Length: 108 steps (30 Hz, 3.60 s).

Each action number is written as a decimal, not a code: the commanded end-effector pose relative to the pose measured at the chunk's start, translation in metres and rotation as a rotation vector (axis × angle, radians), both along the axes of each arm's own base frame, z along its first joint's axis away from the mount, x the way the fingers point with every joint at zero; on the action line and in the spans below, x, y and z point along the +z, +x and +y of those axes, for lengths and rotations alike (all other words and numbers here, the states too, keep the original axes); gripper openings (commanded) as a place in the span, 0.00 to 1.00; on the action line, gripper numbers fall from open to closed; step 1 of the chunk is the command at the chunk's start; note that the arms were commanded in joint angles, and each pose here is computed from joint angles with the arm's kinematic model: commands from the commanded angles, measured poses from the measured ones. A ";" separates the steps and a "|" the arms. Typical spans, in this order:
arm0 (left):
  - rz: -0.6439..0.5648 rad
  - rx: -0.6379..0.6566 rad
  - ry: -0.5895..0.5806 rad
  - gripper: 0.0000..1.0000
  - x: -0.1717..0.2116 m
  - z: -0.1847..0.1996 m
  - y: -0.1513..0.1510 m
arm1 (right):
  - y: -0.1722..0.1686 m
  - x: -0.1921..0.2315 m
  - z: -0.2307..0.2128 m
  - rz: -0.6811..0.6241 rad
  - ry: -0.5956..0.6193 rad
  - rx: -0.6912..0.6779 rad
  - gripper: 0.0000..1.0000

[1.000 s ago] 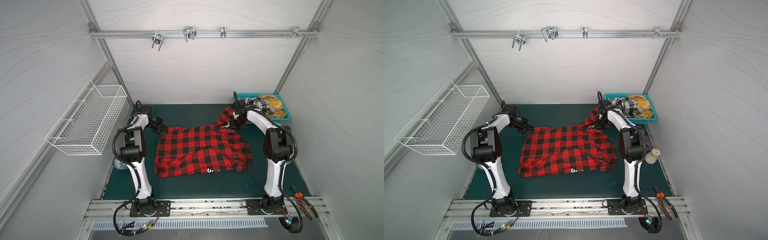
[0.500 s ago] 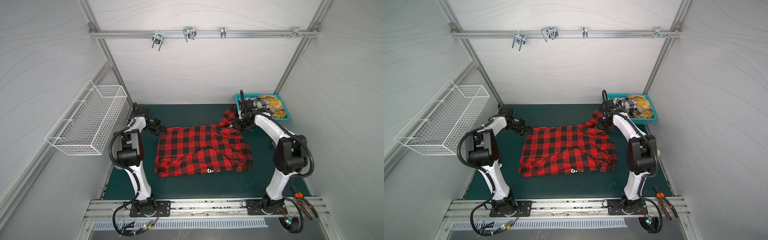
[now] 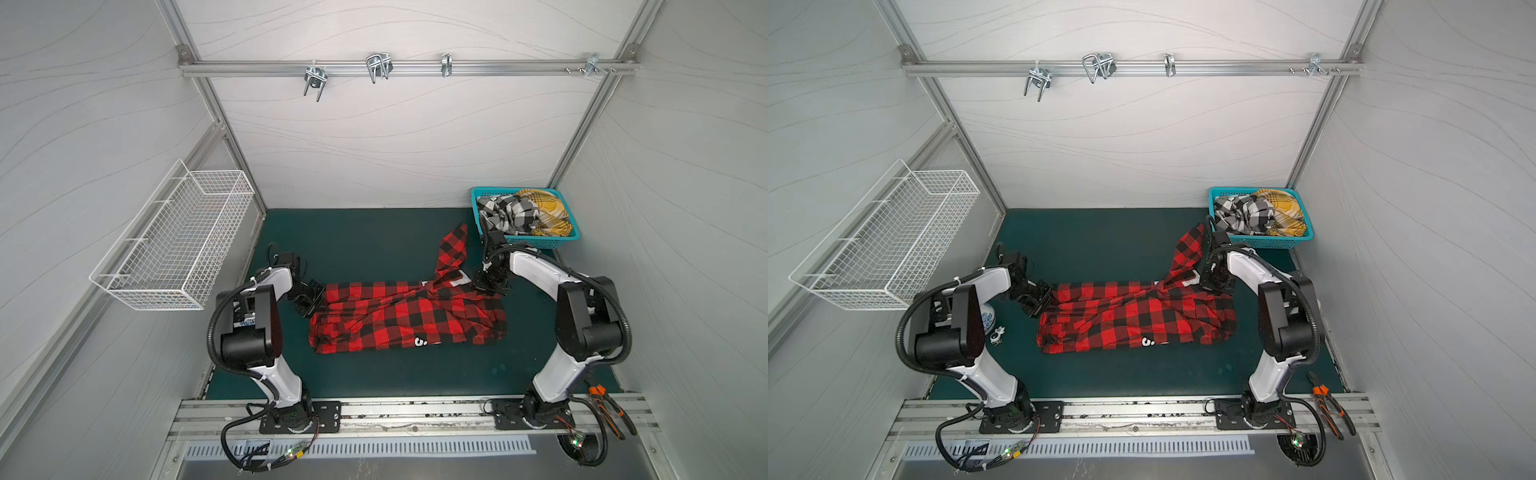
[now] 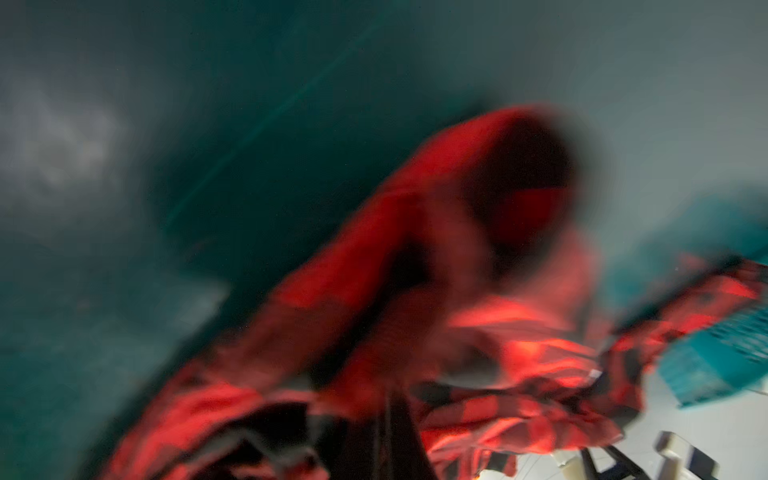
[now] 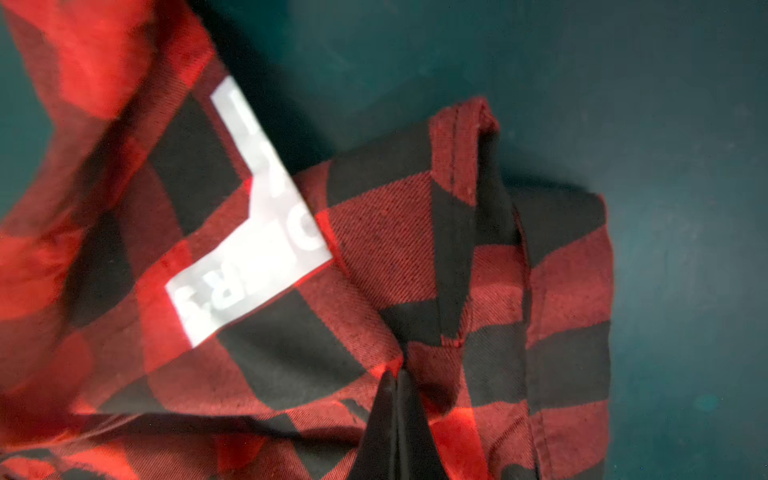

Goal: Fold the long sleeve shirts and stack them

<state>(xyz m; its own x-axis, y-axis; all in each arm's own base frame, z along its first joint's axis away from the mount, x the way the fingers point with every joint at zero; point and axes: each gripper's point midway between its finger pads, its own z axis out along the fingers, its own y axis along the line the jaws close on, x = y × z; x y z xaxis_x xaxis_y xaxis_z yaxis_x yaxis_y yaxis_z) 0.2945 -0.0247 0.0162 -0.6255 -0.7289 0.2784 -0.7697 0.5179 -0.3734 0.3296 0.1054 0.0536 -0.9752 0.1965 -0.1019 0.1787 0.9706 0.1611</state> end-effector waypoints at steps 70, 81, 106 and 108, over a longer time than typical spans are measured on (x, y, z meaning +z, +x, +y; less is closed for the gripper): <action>-0.031 -0.320 0.225 0.18 0.022 -0.025 0.024 | 0.132 0.039 0.038 -0.216 -0.083 0.024 0.74; -0.029 -0.318 0.227 0.18 0.022 -0.024 0.027 | 0.150 -0.013 0.050 -0.122 -0.056 0.008 0.63; 0.000 -0.310 0.198 0.17 0.005 -0.028 0.010 | 0.048 0.098 0.153 -0.421 -0.109 0.448 0.00; 0.002 -0.308 0.194 0.18 0.005 -0.029 0.009 | 0.023 0.092 0.169 -0.414 -0.126 0.514 0.00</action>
